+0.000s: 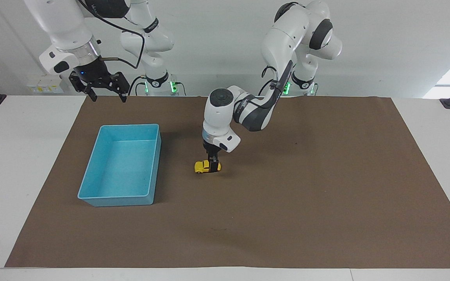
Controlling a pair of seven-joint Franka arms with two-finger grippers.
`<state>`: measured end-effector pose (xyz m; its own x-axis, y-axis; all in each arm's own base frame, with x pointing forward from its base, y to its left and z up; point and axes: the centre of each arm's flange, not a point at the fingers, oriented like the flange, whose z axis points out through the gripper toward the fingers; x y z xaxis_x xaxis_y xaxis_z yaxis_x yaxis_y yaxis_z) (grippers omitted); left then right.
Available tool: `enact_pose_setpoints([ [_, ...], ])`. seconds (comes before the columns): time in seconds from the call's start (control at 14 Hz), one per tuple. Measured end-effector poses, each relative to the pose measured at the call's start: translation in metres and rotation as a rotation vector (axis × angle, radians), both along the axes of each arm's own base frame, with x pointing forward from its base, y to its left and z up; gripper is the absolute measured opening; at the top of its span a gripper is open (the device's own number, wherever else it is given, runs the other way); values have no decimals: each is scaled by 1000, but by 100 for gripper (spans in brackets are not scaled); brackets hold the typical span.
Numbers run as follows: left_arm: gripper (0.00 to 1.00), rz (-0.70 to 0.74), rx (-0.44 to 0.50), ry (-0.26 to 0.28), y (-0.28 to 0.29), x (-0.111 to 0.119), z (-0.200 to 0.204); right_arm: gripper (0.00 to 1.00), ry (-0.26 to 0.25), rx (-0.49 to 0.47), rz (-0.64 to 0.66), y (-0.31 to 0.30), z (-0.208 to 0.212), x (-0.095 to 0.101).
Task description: Wind up and store yellow beetle car
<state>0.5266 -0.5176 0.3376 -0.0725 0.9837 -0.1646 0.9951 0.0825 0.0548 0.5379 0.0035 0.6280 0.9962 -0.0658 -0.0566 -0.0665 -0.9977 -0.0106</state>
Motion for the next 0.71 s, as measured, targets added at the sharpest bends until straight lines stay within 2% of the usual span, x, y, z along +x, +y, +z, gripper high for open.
enact_pose_setpoints([
  [0.71,100,4,-2,2,-1,-1,-13,100,2,0,0,0,-1,0],
])
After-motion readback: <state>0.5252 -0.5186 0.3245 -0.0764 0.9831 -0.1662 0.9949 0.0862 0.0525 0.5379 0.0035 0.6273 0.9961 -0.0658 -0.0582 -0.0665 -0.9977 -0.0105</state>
